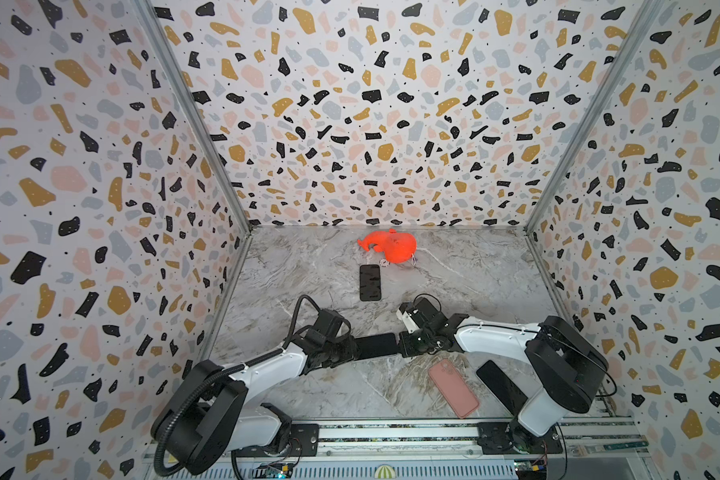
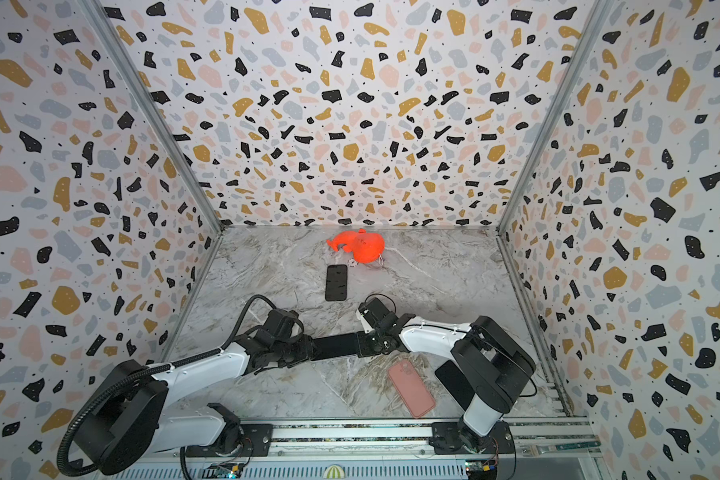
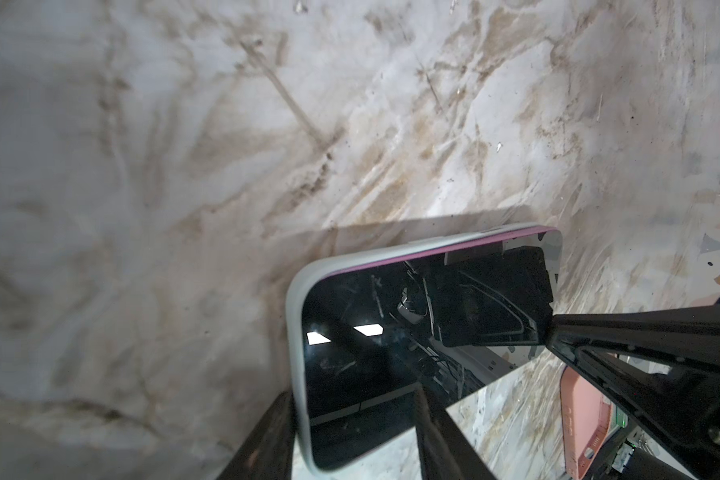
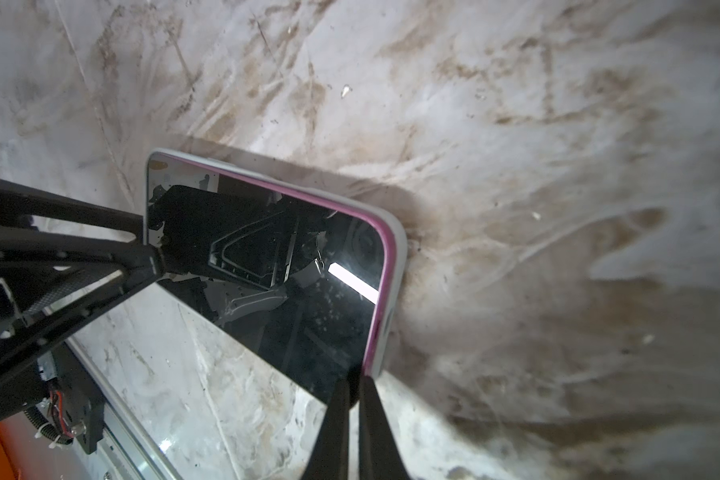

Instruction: Put the phone into the phone case

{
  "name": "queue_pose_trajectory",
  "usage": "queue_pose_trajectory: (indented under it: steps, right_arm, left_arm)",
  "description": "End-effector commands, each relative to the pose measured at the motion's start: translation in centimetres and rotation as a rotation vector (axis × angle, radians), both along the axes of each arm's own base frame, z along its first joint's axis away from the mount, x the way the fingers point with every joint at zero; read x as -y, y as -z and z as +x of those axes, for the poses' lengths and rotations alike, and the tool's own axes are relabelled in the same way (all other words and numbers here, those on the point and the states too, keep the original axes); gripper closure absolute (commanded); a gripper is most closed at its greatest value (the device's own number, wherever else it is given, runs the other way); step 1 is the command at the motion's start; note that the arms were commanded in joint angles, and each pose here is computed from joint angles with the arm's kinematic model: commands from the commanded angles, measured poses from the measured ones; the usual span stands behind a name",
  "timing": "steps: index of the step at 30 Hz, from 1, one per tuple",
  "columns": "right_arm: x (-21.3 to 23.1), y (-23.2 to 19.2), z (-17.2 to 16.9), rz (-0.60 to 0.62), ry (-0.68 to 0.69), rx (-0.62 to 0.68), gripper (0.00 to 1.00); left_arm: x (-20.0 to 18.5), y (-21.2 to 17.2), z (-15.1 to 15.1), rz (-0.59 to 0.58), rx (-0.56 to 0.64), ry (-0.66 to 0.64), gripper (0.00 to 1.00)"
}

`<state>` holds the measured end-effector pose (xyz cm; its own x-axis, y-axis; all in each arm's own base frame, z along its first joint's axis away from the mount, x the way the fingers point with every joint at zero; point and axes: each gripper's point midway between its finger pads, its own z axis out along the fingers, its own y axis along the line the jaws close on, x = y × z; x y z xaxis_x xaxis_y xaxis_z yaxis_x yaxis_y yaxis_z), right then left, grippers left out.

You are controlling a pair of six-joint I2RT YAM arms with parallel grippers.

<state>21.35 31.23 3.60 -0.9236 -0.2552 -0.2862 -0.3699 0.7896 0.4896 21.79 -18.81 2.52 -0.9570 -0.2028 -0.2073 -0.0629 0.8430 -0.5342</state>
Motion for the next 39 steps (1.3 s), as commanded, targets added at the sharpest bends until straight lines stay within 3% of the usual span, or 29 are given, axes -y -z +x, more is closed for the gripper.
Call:
queue_pose_trajectory:
  steps: [1,6,12,20,23,27,30,32,39]
  right_arm:
    - [-0.6,3.7,-4.5,-0.036,-0.114,-0.126,0.93]
    - [-0.5,3.8,-4.5,-0.054,-0.121,-0.123,0.93]
    - [-0.4,0.8,-2.7,-0.051,-0.111,-0.032,0.92]
    - [1.0,-1.9,-1.1,-0.075,-0.072,0.061,0.7]
    - [0.6,-2.4,-0.7,-0.065,-0.091,0.09,0.67]
    - [-0.1,-5.1,1.4,-0.085,-0.249,0.313,0.62]
    - [0.2,-6.7,3.5,-0.083,-0.308,0.47,0.5]
    - [-0.2,-7.4,4.4,0.014,-0.306,0.439,0.49]
    - [-2.5,-6.0,6.2,0.025,-0.323,0.426,0.45]
  left_arm:
    - [1.3,0.7,-0.7,-0.033,-0.025,0.068,0.52]
    - [1.2,0.9,-0.5,-0.006,-0.026,0.08,0.52]
    - [-0.1,1.1,0.4,0.047,-0.021,0.079,0.51]
    - [-2.0,1.0,0.4,0.074,-0.034,0.068,0.41]
    - [-2.0,0.8,0.0,0.061,-0.037,0.075,0.38]
    - [-2.5,0.6,-0.5,0.078,-0.029,0.076,0.38]
    - [-2.7,0.8,-1.0,0.071,-0.038,0.069,0.38]
    - [-2.7,0.9,-1.3,0.065,-0.047,0.063,0.38]
    - [-2.0,0.6,-2.1,-0.018,-0.052,0.049,0.37]
